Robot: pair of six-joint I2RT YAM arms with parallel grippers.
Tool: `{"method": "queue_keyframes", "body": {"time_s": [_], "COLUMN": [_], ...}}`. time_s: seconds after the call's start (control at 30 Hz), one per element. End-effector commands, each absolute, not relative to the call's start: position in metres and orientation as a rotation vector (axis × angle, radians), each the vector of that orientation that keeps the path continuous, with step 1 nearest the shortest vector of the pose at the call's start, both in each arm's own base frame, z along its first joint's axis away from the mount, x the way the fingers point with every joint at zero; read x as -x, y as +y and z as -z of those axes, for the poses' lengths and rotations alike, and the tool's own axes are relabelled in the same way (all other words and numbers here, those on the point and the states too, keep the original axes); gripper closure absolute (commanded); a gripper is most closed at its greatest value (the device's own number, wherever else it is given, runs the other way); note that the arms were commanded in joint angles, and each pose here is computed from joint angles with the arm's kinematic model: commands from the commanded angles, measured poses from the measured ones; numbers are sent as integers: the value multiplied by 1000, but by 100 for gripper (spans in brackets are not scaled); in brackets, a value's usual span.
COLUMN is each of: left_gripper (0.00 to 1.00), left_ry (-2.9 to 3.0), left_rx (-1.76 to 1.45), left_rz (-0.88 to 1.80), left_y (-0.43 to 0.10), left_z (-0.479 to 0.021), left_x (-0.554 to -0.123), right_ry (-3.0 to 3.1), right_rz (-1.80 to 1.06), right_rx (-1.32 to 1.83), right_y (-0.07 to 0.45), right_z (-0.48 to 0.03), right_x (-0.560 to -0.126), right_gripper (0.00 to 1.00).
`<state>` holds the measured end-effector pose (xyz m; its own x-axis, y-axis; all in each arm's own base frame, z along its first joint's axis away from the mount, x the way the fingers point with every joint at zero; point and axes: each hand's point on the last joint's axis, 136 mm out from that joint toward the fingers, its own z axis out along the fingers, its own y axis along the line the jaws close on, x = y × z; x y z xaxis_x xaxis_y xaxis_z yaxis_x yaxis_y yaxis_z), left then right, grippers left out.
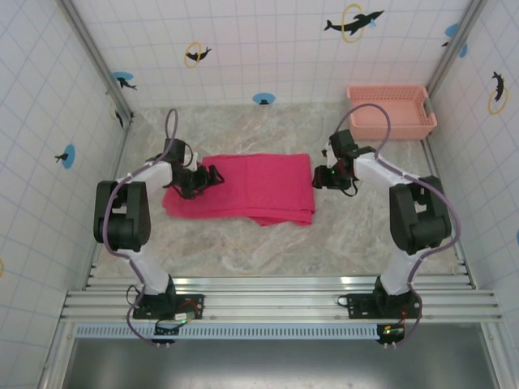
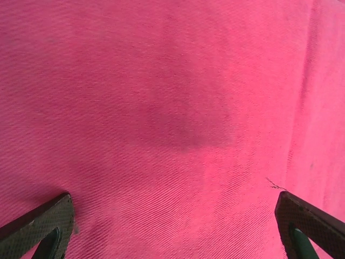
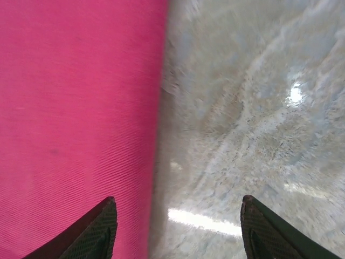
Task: Roll up the long pants
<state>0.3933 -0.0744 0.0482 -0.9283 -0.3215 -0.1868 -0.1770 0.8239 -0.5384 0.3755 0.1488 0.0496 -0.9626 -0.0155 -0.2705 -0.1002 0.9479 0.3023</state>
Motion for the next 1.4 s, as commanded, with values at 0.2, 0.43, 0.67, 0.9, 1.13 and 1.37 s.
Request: {"method": "queue_keyframes", "body": {"time_s": [0.2, 0.43, 0.67, 0.9, 1.13, 1.37], "left_gripper": [3, 3, 3, 2, 2, 2], "left_ry": [2814, 2836, 2879, 2877, 2835, 2768], "left_rx": [378, 363, 297, 282, 271, 220], "left_rz": [722, 670, 588, 602, 677, 812], "left_y": [-90, -86, -88, -107, -135, -186], "left_z": [-31, -26, -13, 4, 15, 19], "left_x": [-394, -399, -423, -471, -524, -564], "right_ry": [2834, 2811, 2871, 2909, 2905, 2937], "right_rz": [-721, -831, -848, -783, -703, -735], "right_rx": [166, 144, 135, 99, 63, 168], "right_y": [190, 201, 207, 200, 213, 271], "right_z": [-15, -14, -5, -14, -24, -21], "right_x": [-379, -378, -356, -300, -247, -218], "right_gripper": [40, 39, 91, 96, 98, 66]}}
